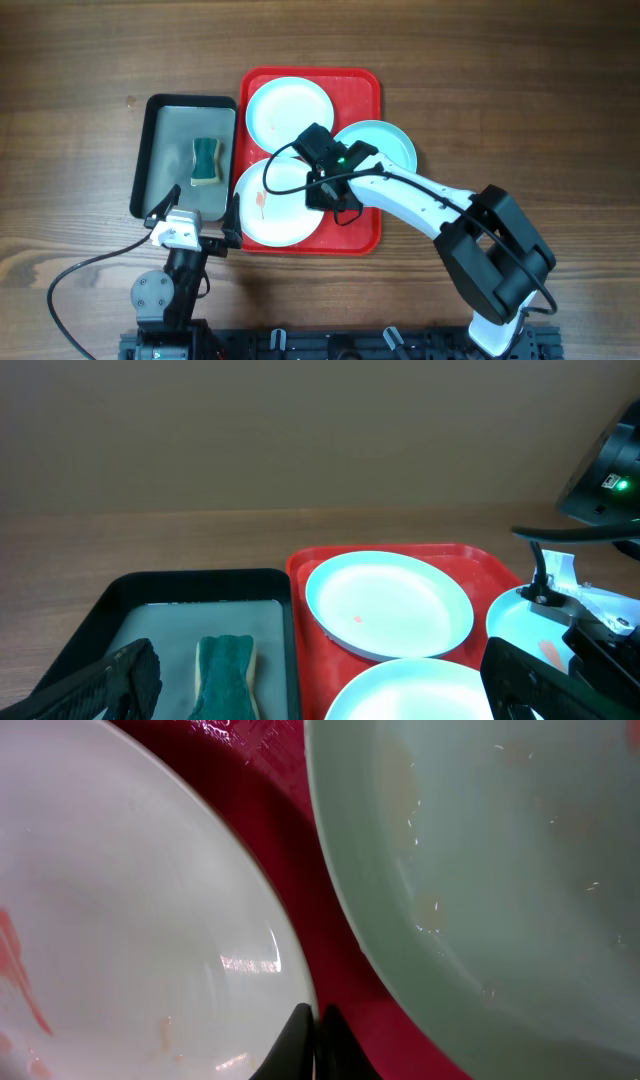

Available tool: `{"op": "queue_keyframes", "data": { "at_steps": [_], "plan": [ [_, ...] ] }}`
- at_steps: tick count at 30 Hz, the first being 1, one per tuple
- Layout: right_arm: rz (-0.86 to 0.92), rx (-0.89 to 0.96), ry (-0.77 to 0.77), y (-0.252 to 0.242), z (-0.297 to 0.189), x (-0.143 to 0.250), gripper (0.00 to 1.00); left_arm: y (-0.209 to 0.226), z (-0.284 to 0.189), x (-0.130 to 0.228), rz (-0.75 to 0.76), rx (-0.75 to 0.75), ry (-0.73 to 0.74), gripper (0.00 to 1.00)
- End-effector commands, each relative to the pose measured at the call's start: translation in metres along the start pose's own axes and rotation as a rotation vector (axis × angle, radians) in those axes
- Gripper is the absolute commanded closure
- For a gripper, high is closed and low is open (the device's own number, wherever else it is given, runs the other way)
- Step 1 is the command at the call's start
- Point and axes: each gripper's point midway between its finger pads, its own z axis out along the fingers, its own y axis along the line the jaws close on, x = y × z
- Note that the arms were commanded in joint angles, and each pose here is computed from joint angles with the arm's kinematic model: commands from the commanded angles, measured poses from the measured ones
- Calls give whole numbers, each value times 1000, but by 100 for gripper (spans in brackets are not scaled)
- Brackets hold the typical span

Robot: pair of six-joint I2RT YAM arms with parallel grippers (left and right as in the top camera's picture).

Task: Clean dirty plates on tray and stack at the side
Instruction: 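Reach the left gripper to the black tray and grasp the green sponge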

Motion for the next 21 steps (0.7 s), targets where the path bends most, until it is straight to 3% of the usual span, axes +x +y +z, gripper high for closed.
{"op": "queue_keyframes", "data": {
  "at_steps": [1, 11, 21],
  "plan": [
    [16, 46, -9, -9, 8, 1, 96, -2, 0, 0, -8, 10, 0, 0],
    [17, 46, -9, -9, 8, 1, 96, 4, -2, -9, -111, -29, -23, 0],
    [17, 45, -9, -9, 8, 1, 96, 1, -21, -77, -144, -51, -8, 0]
  ]
}}
